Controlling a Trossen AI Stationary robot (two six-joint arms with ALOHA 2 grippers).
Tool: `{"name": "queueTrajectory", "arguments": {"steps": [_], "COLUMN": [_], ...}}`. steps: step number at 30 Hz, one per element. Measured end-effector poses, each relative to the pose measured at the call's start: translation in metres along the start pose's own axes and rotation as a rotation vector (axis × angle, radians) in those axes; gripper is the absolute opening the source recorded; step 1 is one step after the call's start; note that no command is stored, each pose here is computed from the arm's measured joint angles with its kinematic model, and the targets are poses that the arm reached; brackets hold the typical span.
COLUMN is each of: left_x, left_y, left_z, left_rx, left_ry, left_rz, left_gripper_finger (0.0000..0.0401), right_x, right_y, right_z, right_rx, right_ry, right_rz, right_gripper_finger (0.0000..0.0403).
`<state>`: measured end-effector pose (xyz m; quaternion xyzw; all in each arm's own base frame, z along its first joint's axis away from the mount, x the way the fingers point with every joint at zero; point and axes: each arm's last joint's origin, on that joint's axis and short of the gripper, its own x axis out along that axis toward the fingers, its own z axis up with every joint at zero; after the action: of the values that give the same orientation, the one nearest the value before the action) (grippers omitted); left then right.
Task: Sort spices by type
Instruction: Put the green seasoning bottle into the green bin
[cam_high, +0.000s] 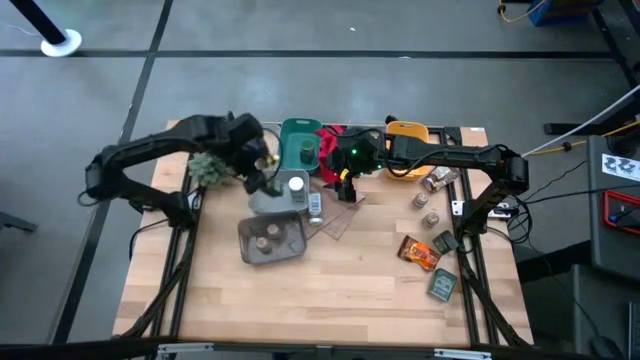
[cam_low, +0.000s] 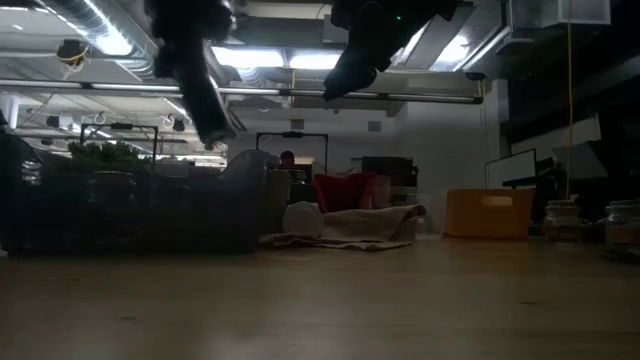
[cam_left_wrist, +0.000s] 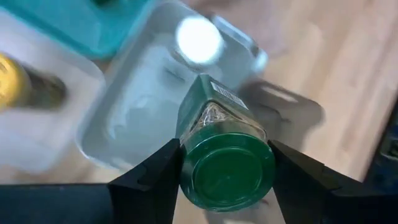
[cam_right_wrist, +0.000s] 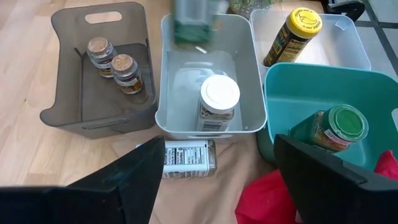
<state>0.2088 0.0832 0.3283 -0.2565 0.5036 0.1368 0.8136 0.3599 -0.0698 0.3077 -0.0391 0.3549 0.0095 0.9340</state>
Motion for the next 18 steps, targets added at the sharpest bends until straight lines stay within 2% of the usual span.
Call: {"name": "queueTrajectory", "arguments": {"steps": [5,8,18], "left_x": [0.019,0.021,-0.006], "left_y": [0.028,0.042,0.070], "left_z": [0.023,0.035,0.070], "left_rx": [0.033,0.052,0.131], "left_ry": [-0.017,-0.018,-0.134], "left_rz": [0.043,0.063,0.159], "left_gripper_finger": [0.0196,0.0196,0.0196], "right_x": [0.000,0.000,0.000], "right_y": [0.000,0.000,0.000], "right_z": [0.000,0.000,0.000], "right_rx": [0.001,0.001,0.001], "right_ry": [0.000,0.000,0.000], "right_rz": [-0.001,-0.001,-0.001], "right_gripper_finger": [0.0301,0.0301,0.0301]}}
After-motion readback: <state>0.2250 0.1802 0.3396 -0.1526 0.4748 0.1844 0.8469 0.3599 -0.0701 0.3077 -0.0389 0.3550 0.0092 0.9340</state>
